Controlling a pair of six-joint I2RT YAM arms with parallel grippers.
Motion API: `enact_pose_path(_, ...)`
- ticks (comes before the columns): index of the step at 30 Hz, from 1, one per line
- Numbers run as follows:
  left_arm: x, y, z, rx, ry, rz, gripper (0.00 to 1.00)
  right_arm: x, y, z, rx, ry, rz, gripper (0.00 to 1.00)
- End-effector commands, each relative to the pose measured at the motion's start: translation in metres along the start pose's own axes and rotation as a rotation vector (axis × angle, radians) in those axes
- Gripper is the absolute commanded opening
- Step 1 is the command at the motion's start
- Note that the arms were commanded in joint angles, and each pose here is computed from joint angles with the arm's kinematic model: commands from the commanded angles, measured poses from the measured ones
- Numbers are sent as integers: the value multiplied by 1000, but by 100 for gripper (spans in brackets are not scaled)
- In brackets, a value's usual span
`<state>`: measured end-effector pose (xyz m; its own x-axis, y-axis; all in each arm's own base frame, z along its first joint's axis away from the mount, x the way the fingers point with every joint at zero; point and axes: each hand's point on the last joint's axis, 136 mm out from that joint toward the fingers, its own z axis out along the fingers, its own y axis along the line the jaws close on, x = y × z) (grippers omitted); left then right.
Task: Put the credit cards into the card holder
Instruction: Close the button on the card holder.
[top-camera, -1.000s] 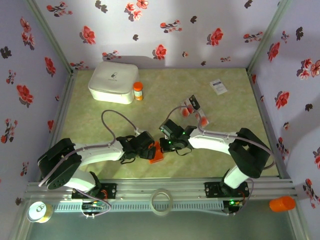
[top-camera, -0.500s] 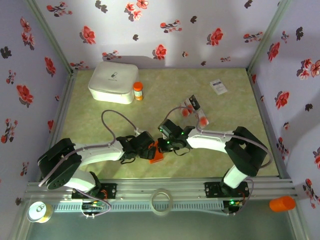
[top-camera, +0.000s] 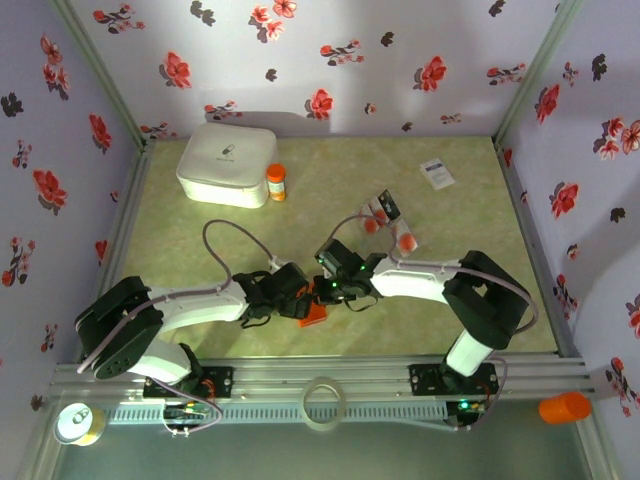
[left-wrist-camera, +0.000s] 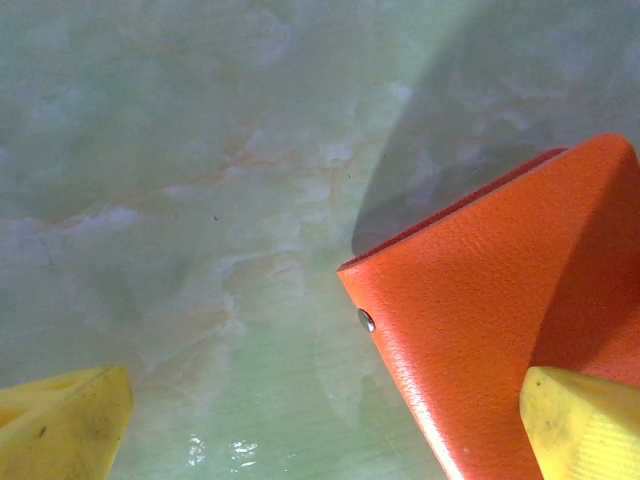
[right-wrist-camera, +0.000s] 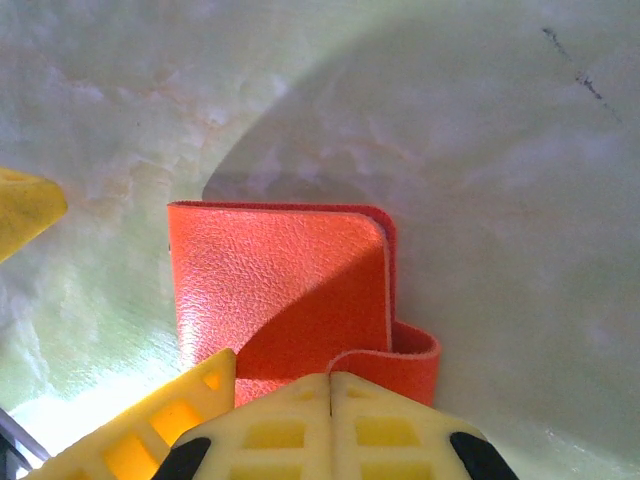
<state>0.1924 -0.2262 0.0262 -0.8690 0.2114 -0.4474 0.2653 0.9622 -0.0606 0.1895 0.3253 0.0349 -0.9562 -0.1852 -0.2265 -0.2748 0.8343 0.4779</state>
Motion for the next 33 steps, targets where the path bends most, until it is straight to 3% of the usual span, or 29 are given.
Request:
enact_pose_path(1,20,17,5,-73,56,40,100,15,-9,11,9,36,28,0)
enact_pose_path(22,16,16,3,-75,55,45,100,39,-33,12,33,20,89,0)
enact_pose_path(33,-12,18,-15,-68,-12,21,100,43,-40,17,55,36,94,0)
